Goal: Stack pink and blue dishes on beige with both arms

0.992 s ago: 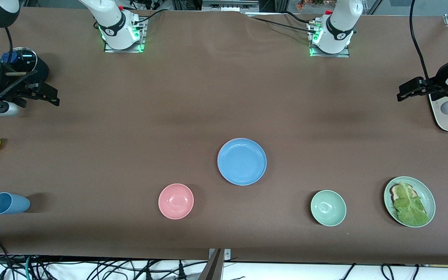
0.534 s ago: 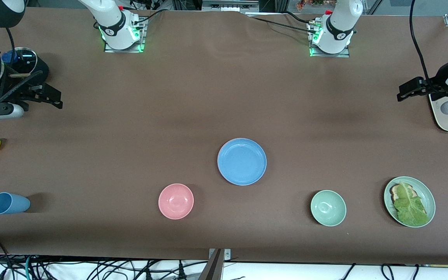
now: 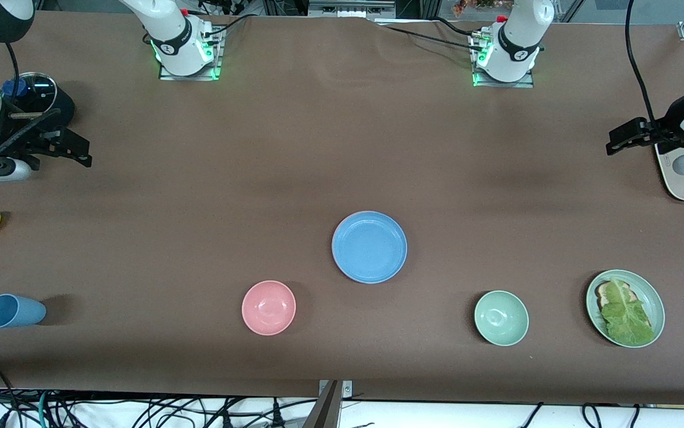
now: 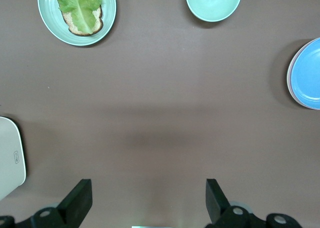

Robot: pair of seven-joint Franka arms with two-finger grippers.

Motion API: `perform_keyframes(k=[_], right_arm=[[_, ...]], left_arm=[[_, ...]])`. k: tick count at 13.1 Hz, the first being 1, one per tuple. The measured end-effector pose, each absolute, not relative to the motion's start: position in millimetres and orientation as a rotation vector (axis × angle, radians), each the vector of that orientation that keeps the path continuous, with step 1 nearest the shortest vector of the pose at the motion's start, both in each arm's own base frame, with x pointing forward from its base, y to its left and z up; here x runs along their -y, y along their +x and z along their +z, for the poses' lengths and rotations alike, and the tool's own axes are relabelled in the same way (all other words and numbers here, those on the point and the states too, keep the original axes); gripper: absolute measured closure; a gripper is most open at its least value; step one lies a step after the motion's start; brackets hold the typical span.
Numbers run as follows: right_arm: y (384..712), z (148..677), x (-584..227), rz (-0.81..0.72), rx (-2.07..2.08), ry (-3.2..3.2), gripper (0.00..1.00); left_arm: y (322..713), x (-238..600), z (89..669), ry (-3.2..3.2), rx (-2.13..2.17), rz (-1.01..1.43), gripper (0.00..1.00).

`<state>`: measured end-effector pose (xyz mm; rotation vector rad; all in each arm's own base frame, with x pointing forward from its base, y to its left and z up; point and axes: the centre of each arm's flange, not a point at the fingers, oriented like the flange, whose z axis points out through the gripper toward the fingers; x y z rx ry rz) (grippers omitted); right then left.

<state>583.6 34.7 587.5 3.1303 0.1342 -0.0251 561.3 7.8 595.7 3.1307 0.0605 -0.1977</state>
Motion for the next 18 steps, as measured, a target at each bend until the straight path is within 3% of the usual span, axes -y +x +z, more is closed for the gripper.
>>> perform_keyframes(k=[18], right_arm=[[584, 588, -17, -0.023, -0.127, 3.121, 0.00]], left_arm=[[561, -8, 596, 3.131, -0.060, -0.198, 0.00]])
